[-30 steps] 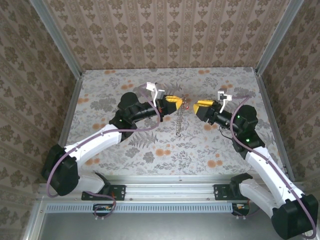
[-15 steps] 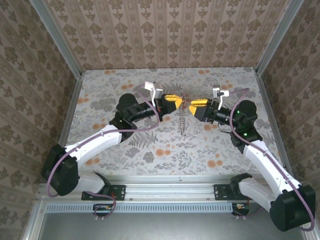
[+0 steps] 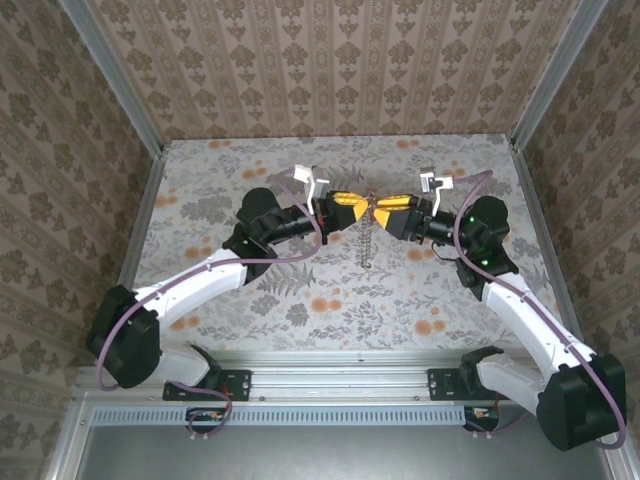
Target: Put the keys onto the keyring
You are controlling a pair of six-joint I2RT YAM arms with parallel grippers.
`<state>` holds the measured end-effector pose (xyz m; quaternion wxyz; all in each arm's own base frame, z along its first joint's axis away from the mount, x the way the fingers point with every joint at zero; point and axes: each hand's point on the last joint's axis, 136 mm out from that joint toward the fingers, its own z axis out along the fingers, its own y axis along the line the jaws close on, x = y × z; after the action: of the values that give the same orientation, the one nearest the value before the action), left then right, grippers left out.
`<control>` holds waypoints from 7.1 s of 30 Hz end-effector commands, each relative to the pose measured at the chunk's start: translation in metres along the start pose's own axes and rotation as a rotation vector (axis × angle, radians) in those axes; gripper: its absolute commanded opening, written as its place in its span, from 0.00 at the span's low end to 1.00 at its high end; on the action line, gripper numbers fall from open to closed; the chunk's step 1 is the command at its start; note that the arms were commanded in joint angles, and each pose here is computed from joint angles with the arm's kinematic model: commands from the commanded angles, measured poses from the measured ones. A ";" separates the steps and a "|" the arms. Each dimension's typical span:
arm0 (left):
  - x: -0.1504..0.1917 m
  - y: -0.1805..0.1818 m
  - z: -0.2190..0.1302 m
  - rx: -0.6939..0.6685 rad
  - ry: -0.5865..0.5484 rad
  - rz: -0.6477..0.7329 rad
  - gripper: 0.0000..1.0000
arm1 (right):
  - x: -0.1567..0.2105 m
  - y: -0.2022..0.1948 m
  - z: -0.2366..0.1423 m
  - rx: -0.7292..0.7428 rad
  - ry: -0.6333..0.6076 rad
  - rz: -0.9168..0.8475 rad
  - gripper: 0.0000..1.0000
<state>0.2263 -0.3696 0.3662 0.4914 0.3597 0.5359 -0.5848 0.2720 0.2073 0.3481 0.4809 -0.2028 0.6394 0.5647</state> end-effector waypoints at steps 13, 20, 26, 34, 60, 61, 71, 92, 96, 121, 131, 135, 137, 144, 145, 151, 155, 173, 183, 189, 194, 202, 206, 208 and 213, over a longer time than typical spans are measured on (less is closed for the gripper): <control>-0.030 -0.015 0.002 0.046 -0.069 0.054 0.00 | 0.002 0.018 -0.002 -0.056 0.013 -0.041 0.28; -0.032 -0.016 0.002 0.043 -0.073 0.059 0.00 | 0.006 0.018 -0.002 -0.059 0.022 -0.034 0.37; -0.033 -0.016 0.002 0.043 -0.075 0.062 0.00 | 0.009 0.017 -0.003 -0.059 0.027 -0.025 0.35; -0.034 -0.016 0.002 0.041 -0.078 0.061 0.00 | 0.013 0.015 -0.003 -0.058 0.034 -0.019 0.19; -0.036 -0.017 0.002 0.040 -0.087 0.076 0.00 | 0.021 0.017 0.002 -0.056 0.088 -0.016 0.00; -0.037 -0.018 0.001 0.040 -0.088 0.075 0.00 | 0.021 0.017 0.002 -0.054 0.088 -0.019 0.00; -0.036 -0.018 0.001 0.038 -0.088 0.077 0.00 | 0.028 0.015 0.007 -0.042 0.115 -0.022 0.00; -0.035 -0.016 0.003 0.034 -0.086 0.074 0.00 | 0.034 0.004 0.006 0.026 0.110 -0.011 0.00; -0.034 -0.017 0.003 0.034 -0.084 0.072 0.00 | 0.033 0.005 0.005 0.030 0.106 -0.004 0.00; -0.030 -0.019 0.001 0.042 -0.058 0.063 0.00 | -0.026 0.026 -0.005 -0.012 -0.057 -0.006 0.27; -0.031 -0.019 0.004 0.052 -0.057 0.062 0.00 | -0.025 0.025 0.006 -0.031 -0.045 -0.005 0.27; -0.031 -0.019 0.005 0.058 -0.053 0.057 0.00 | -0.025 0.024 0.008 -0.033 -0.044 -0.003 0.26; -0.030 -0.018 0.006 0.058 -0.050 0.052 0.00 | -0.024 0.024 0.009 -0.037 -0.042 -0.004 0.25; -0.024 -0.017 0.008 0.061 -0.041 0.037 0.00 | -0.027 0.027 0.009 -0.038 -0.046 -0.012 0.20; -0.024 -0.017 0.008 0.061 -0.040 0.036 0.00 | -0.027 0.027 0.009 -0.037 -0.049 -0.013 0.19; -0.022 -0.017 0.010 0.064 -0.035 0.029 0.00 | -0.030 0.028 0.009 -0.035 -0.056 -0.017 0.20; -0.022 -0.016 0.010 0.064 -0.035 0.028 0.00 | -0.030 0.029 0.010 -0.040 -0.053 -0.018 0.11; -0.039 -0.005 -0.025 -0.069 0.054 0.063 0.30 | -0.003 0.020 0.001 0.059 0.081 -0.094 0.00; -0.022 -0.008 -0.027 -0.029 0.192 0.024 0.37 | 0.004 0.023 0.000 0.061 0.170 -0.137 0.00; -0.013 -0.015 -0.018 0.043 0.245 -0.020 0.37 | 0.006 0.028 0.002 0.037 0.199 -0.141 0.00; -0.007 -0.016 -0.012 0.066 0.274 -0.040 0.37 | 0.008 0.030 0.002 0.027 0.211 -0.144 0.00; 0.001 -0.018 -0.003 0.101 0.300 -0.065 0.37 | 0.008 0.030 0.004 0.027 0.212 -0.146 0.00; 0.004 -0.018 0.000 0.108 0.309 -0.075 0.36 | 0.007 0.029 0.004 0.030 0.210 -0.147 0.00; 0.006 -0.017 0.000 0.111 0.312 -0.079 0.36 | 0.008 0.028 0.004 0.034 0.209 -0.147 0.00; 0.008 -0.019 0.000 0.126 0.322 -0.094 0.34 | 0.008 0.026 0.004 0.041 0.205 -0.149 0.00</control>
<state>0.2129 -0.3701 0.3536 0.3515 0.4371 0.6042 -0.5660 0.2520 0.2181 0.3368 0.4362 -0.2756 0.7019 0.4911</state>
